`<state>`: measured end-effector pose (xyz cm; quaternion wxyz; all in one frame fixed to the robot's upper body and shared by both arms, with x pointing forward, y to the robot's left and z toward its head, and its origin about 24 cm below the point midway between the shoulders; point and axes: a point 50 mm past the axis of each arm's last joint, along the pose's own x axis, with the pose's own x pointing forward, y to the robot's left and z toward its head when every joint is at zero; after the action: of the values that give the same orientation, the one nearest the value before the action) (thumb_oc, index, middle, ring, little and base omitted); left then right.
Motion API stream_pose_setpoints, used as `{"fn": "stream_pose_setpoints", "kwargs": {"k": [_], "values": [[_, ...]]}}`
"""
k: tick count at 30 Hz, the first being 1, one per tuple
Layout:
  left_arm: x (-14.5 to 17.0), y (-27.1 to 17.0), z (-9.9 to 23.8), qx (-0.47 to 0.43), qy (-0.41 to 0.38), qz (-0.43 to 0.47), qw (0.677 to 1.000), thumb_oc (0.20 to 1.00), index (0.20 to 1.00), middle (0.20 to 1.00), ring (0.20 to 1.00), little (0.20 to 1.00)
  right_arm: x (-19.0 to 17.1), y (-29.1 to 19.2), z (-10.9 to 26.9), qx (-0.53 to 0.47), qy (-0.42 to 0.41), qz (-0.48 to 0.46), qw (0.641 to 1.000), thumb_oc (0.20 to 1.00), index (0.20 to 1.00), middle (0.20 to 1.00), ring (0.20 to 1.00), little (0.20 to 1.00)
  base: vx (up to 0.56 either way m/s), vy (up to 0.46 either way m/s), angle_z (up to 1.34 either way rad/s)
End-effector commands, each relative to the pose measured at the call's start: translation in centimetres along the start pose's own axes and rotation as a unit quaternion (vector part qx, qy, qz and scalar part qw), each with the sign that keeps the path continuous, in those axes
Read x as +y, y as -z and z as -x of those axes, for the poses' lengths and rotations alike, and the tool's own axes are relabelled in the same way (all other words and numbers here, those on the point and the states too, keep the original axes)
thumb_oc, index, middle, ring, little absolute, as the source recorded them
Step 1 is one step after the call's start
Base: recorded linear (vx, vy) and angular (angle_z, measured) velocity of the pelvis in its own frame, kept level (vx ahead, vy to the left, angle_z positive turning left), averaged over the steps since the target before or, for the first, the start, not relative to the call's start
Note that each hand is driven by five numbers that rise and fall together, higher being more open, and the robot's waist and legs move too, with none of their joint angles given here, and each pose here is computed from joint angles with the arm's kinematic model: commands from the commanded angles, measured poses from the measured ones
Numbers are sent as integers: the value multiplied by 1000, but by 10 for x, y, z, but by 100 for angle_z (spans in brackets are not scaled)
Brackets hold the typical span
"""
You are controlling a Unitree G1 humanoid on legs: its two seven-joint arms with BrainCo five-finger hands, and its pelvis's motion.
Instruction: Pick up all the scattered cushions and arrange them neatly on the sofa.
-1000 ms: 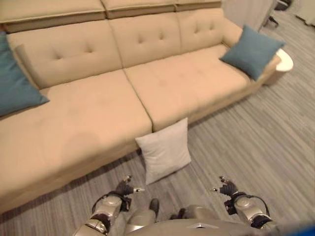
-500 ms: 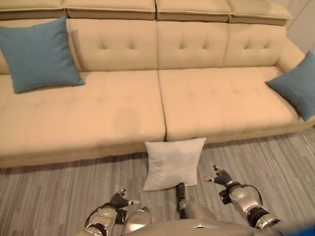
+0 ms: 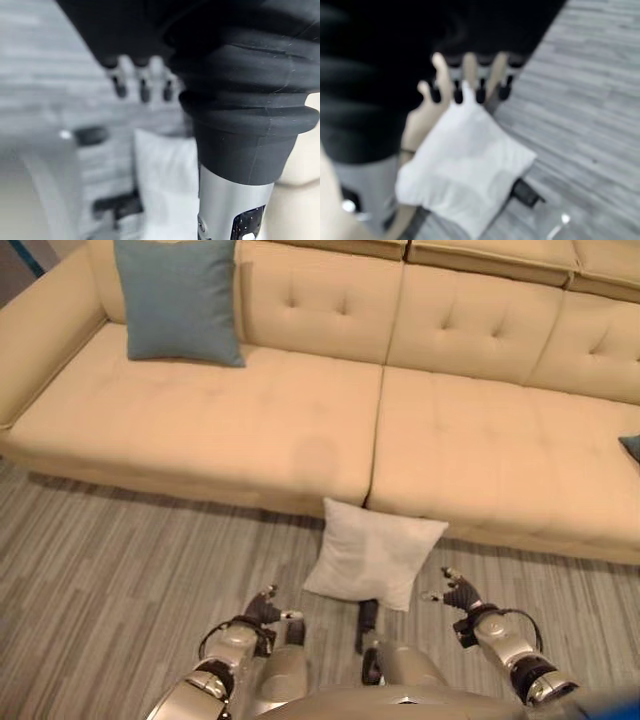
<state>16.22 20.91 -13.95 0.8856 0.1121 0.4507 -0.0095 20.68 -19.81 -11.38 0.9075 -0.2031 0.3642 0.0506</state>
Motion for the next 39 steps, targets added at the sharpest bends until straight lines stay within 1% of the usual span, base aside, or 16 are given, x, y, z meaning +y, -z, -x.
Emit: {"fn": "stream_pose_setpoints", "kwargs": {"k": [1, 3, 7, 12, 15, 26, 33, 39], "values": [[11, -5, -1, -11, -18, 5, 1000, 1000, 1000, 1000, 1000, 1000, 4, 2, 5, -15, -1, -9, 1000, 1000, 1000, 1000, 1000, 1000, 56, 102, 18], [15, 2, 1, -3, -26, 15, 1000, 1000, 1000, 1000, 1000, 1000, 8, -4, 3, -24, -8, -4, 1000, 1000, 1000, 1000, 1000, 1000, 70, 179, 34], [25, -1, 1, -6, -39, 19, 999, 1000, 1000, 1000, 1000, 1000, 10, -15, 1, -43, -11, -6, 999, 1000, 1000, 1000, 1000, 1000, 39, 108, -72], [36, -8, 1, -19, -57, 26, 998, 1000, 1000, 1000, 1000, 1000, 8, -15, 2, -46, -13, -5, 999, 1000, 1000, 1000, 1000, 1000, 112, -5, 5], [39, -1, 3, -12, -69, 45, 997, 1000, 1000, 1000, 1000, 1000, 8, -12, 3, -43, -14, -2, 999, 1000, 1000, 1000, 1000, 1000, 120, -38, 17], [26, 8, 4, 2, -47, 29, 998, 1000, 1000, 1000, 1000, 1000, 3, -12, 2, -43, -11, 6, 999, 1000, 1000, 1000, 1000, 1000, 47, 4, 1], [27, 7, 4, 2, -51, 29, 998, 1000, 1000, 1000, 1000, 1000, 5, -18, 2, -55, -12, 0, 998, 1000, 1000, 1000, 1000, 1000, 46, 60, -4], [30, 7, 3, 2, -54, 35, 998, 1000, 1000, 1000, 1000, 1000, 7, -2, 4, -24, -18, 5, 1000, 1000, 1000, 1000, 1000, 1000, 193, -33, 0]]}}
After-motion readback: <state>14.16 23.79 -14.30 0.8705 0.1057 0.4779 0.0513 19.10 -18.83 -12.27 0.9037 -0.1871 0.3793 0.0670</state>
